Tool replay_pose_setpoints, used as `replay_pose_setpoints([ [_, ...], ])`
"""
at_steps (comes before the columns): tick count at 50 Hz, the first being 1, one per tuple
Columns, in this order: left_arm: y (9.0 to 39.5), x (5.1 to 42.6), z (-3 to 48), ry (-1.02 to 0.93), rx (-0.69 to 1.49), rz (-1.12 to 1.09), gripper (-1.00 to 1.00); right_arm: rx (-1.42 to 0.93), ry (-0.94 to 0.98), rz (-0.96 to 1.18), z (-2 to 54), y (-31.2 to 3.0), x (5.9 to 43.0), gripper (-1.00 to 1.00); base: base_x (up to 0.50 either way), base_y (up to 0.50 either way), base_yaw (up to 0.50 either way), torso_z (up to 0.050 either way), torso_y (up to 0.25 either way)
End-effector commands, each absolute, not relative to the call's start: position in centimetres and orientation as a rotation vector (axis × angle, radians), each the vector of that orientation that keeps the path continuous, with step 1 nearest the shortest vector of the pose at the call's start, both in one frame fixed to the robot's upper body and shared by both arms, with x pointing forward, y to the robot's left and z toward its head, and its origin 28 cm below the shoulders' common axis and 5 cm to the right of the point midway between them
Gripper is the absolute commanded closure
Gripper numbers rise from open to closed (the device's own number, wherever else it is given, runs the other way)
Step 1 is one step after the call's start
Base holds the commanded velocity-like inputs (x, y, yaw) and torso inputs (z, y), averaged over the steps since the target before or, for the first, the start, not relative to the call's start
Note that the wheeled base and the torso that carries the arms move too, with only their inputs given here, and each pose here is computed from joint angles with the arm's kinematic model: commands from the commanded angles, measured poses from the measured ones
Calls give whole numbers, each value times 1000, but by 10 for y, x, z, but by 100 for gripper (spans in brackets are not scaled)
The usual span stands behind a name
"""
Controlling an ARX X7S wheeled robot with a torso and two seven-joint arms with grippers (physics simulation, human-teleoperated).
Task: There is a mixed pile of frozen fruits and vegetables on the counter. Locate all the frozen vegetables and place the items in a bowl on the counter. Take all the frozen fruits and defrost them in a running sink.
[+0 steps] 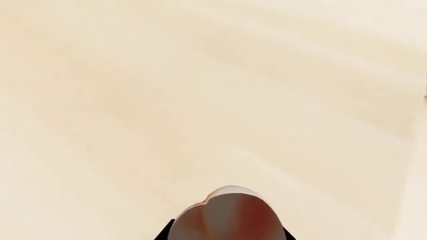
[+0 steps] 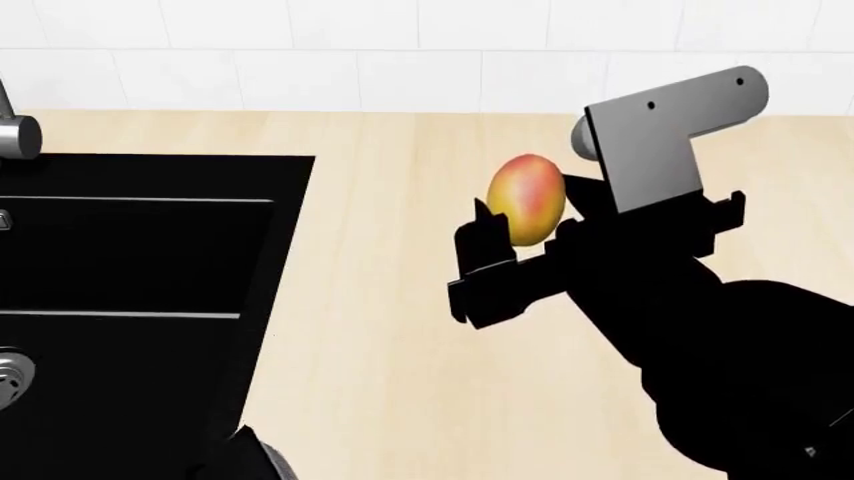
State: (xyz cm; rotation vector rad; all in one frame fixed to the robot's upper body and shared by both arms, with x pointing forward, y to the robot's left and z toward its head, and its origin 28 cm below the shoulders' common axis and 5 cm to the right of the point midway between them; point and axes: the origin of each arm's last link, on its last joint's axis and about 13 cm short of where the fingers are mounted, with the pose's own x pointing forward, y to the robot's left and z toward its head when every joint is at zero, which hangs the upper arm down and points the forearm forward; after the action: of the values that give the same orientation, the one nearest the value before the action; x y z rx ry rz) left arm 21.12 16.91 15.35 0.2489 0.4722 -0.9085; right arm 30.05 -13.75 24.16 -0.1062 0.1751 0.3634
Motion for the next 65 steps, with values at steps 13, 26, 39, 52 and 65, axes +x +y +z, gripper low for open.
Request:
replay_pose_setpoints([
  [13, 197, 224, 200, 304, 179, -722, 100, -124, 143, 354, 246, -142, 297, 100, 0, 0, 0, 0, 0],
  [26, 225, 251, 212, 199, 127, -446, 100, -85, 102, 332, 248, -150, 290, 100, 0, 0, 0, 1, 0],
  [39, 235, 256, 194, 222, 117, -345, 100, -92, 84, 314, 234, -154, 278, 100, 0, 0, 0, 0, 0],
  [52, 242, 254, 194, 216, 116, -315, 100, -113, 83, 301, 237, -154, 276, 100, 0, 154, 0, 0, 1],
  [65, 241, 255, 192, 220, 118, -319, 100, -118, 107, 309, 234, -155, 274, 100, 0, 500, 0, 0, 0],
])
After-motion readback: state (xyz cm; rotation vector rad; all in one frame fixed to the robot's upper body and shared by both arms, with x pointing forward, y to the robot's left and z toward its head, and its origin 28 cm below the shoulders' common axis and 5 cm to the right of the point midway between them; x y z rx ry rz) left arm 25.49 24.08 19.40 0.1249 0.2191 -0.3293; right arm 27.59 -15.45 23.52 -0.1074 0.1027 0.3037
